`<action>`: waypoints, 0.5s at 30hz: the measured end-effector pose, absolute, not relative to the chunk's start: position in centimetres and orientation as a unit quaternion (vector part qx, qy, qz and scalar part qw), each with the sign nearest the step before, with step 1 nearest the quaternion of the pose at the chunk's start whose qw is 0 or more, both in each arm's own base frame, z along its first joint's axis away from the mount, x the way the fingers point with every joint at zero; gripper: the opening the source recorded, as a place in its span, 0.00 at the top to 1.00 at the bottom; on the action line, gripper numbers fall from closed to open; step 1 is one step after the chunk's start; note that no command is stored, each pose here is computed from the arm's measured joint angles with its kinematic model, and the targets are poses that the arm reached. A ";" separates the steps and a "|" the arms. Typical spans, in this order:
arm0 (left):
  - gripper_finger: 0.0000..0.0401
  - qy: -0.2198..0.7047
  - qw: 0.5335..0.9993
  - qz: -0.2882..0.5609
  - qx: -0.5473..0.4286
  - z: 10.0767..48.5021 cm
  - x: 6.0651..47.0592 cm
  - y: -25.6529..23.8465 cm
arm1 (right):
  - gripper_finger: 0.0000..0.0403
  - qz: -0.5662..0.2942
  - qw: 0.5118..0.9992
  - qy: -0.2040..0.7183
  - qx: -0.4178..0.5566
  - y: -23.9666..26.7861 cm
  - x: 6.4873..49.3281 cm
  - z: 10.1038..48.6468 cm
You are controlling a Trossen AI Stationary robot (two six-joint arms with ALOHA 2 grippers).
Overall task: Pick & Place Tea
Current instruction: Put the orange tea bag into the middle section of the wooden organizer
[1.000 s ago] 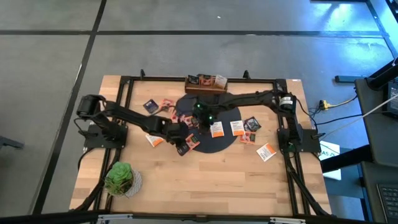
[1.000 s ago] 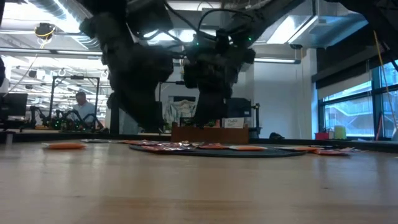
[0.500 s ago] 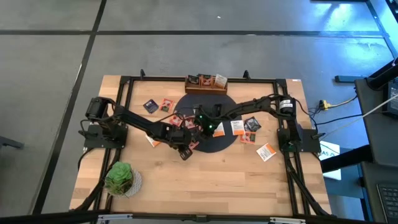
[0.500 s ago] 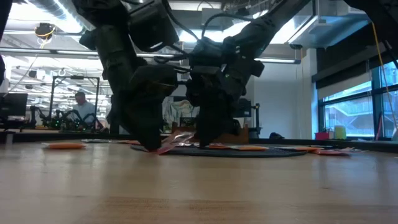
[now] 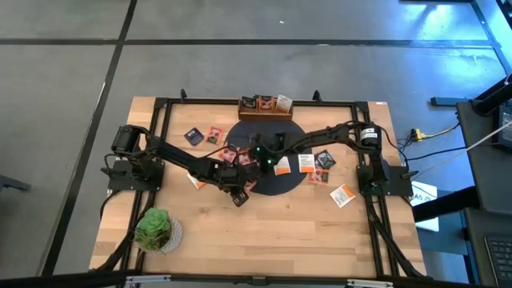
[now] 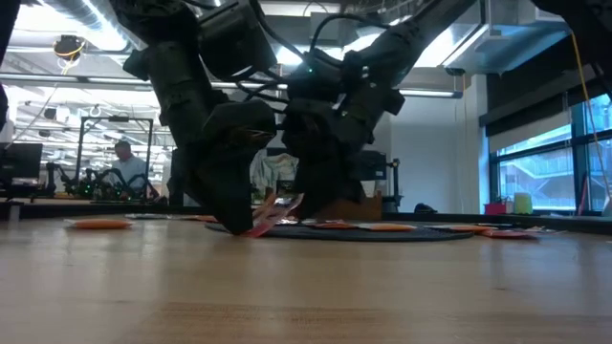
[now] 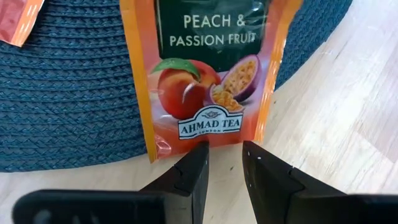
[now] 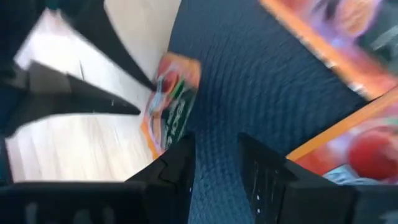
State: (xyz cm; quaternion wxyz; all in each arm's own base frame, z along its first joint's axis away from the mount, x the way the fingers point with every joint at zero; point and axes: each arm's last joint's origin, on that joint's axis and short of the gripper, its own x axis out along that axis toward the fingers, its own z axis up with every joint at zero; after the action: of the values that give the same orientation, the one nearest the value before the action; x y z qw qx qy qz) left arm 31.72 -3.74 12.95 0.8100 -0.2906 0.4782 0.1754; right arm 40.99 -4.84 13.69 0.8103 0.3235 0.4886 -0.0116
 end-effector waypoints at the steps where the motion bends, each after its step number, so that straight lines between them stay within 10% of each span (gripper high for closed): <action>1: 0.76 0.478 0.810 0.175 -0.291 12.9 31.7 -3.7 | 0.70 -0.008 0.809 0.487 0.329 -5.2 41.0 13.8; 15: 0.76 0.472 0.812 0.180 -0.292 12.9 31.8 -3.7 | 0.70 0.006 0.810 0.475 0.342 -6.0 41.1 14.1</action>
State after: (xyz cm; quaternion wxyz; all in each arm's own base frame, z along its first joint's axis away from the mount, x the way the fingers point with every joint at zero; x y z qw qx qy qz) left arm 31.77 -3.73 12.93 0.8118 -0.2921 0.4724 0.1804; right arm 41.12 -6.00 14.08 0.8105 0.3422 0.4754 0.0057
